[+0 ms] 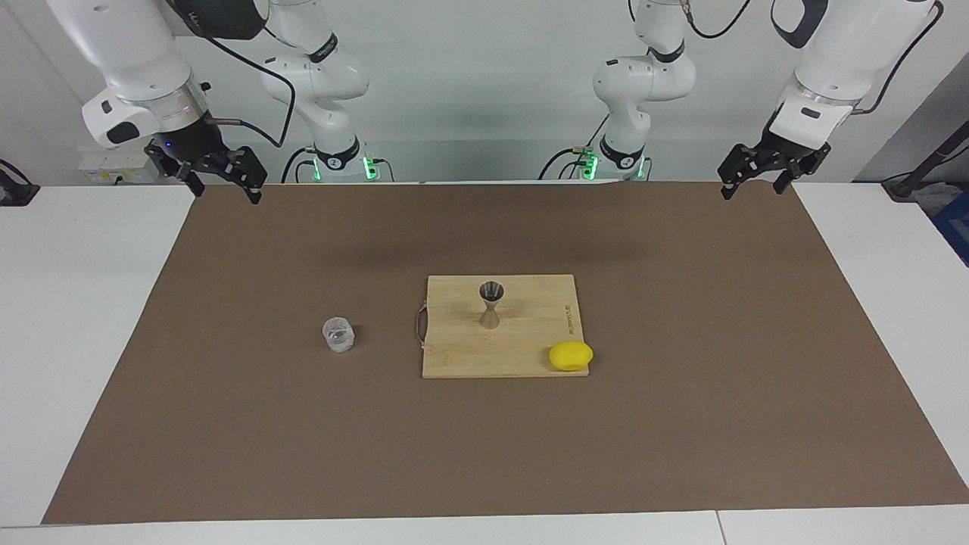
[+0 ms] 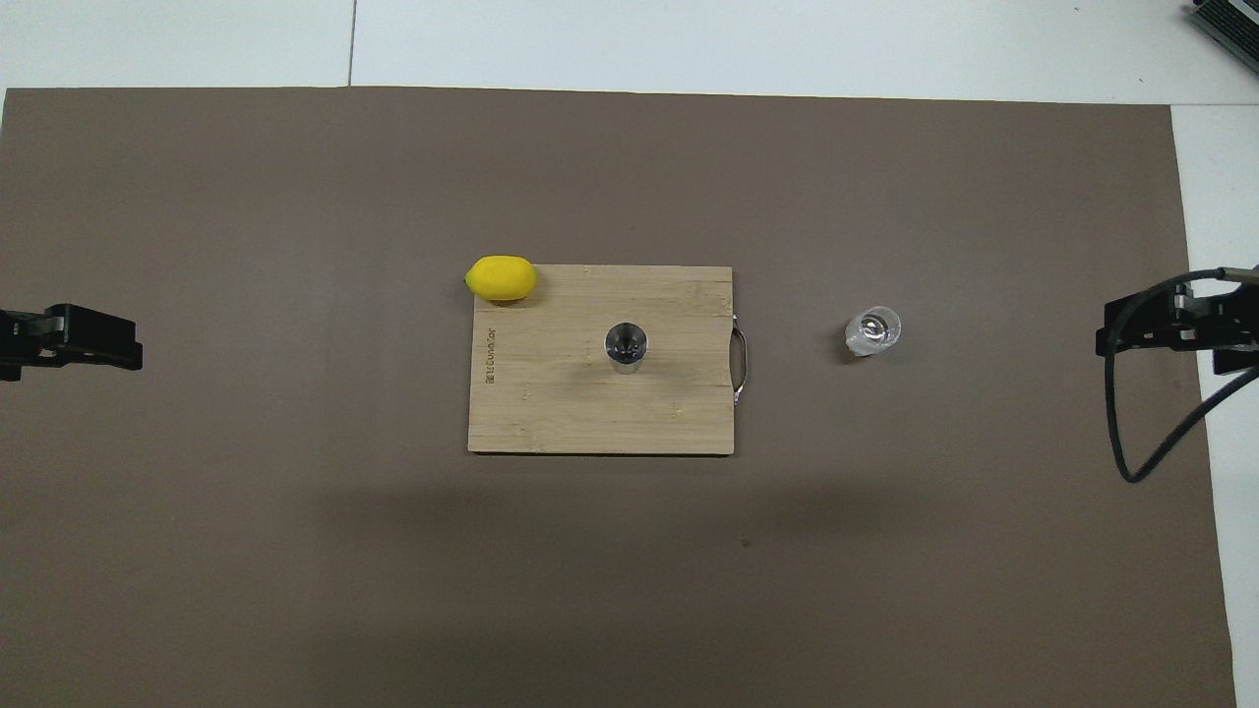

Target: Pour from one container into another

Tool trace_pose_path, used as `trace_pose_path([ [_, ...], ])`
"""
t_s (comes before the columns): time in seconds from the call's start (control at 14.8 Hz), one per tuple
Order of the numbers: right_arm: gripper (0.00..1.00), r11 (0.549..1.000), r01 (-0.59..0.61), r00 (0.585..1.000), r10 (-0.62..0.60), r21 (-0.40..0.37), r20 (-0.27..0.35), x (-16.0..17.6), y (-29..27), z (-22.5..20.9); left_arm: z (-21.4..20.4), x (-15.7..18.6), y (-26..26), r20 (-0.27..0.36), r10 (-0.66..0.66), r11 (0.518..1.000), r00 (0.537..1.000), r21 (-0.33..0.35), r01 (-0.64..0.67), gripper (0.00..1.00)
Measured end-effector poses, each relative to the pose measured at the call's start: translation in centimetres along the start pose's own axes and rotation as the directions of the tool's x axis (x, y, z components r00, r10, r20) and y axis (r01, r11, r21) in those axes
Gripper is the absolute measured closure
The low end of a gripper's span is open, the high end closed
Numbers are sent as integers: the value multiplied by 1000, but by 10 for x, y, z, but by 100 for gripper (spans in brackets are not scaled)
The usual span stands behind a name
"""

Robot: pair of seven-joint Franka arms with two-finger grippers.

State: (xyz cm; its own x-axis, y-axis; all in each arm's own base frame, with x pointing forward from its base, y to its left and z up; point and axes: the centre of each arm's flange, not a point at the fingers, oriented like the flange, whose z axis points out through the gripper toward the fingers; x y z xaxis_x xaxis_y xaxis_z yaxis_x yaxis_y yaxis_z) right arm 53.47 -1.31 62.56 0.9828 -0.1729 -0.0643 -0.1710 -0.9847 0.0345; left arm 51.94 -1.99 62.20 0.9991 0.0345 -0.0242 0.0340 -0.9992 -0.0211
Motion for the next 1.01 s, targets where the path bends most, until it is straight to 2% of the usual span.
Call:
trace_pose_path([
  [0.74, 0, 1000, 3, 1000, -3, -1, 0, 0, -1, 0, 0, 0, 0, -1, -1, 1000, 1000, 0, 1, 0],
  [1.01, 0, 1000, 11, 1000, -11, 3, -24, -2, 1, -11, 0, 0, -1, -1, -2, 1000, 1000, 0, 2, 0],
])
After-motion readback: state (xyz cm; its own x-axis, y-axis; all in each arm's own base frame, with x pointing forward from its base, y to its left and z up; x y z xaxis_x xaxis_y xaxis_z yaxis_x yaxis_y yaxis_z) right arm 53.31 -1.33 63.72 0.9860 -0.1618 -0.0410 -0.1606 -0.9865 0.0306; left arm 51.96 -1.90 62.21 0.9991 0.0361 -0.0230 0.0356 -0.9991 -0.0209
